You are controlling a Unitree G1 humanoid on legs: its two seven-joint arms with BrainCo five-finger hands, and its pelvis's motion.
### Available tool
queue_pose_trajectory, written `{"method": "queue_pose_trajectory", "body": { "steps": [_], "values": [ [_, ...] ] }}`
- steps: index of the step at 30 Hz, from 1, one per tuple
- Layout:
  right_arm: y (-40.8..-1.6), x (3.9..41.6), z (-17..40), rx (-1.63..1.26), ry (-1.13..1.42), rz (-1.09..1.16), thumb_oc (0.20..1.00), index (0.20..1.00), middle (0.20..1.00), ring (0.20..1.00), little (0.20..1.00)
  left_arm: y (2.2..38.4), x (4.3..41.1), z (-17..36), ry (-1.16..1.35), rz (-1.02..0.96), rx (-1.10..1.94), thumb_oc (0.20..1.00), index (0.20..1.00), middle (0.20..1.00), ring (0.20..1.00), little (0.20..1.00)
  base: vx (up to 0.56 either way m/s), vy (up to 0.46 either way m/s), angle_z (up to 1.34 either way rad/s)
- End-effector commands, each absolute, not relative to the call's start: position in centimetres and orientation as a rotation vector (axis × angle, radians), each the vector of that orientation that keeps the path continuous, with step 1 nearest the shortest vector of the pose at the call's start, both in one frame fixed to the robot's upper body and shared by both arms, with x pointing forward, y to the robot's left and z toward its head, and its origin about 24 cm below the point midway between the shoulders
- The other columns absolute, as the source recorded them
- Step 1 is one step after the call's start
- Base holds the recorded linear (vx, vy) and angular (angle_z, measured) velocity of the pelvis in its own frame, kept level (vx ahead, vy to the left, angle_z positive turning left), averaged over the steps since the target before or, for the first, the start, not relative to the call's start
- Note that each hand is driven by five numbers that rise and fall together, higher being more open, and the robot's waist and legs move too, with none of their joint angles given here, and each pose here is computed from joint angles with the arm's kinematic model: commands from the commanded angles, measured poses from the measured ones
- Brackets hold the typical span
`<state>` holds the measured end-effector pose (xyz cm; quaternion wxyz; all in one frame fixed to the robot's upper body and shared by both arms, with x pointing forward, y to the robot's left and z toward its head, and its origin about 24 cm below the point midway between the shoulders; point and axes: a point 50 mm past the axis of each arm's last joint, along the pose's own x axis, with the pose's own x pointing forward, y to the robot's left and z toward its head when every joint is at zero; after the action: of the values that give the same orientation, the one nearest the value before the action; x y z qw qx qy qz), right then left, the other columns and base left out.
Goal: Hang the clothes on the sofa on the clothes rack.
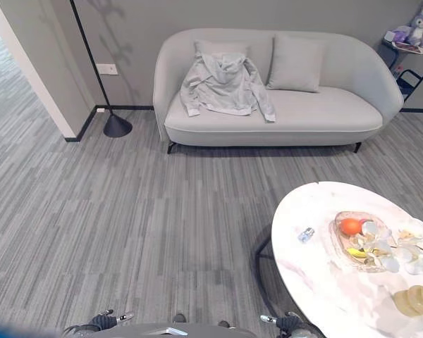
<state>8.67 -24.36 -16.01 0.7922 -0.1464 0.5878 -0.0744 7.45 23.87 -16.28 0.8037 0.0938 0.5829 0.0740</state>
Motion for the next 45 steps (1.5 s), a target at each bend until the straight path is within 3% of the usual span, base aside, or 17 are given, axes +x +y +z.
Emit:
{"method": "queue_pose_trajectory", "body": {
  "steps": [1,30,45],
  "values": [
    [-25.3,10.9,-15.2,-0.361,1.194,-0.167,1.000,1.000,1.000,1.000,1.000,23.9,9.6,-15.9,1.198,0.146,0.230,1.000,1.000,1.000,1.000,1.000,0.00,0.000,0.00],
    [-25.1,10.5,-15.4,-0.338,1.206,-0.187,1.000,1.000,1.000,1.000,1.000,23.5,9.3,-16.1,1.212,0.145,0.218,1.000,1.000,1.000,1.000,1.000,0.00,0.003,0.00],
    [-24.9,12.2,-14.9,-0.366,1.167,-0.155,1.000,1.000,1.000,1.000,1.000,24.0,9.9,-15.8,1.199,0.166,0.216,1.000,1.000,1.000,1.000,1.000,0.00,0.041,-0.02]
  ]
}}
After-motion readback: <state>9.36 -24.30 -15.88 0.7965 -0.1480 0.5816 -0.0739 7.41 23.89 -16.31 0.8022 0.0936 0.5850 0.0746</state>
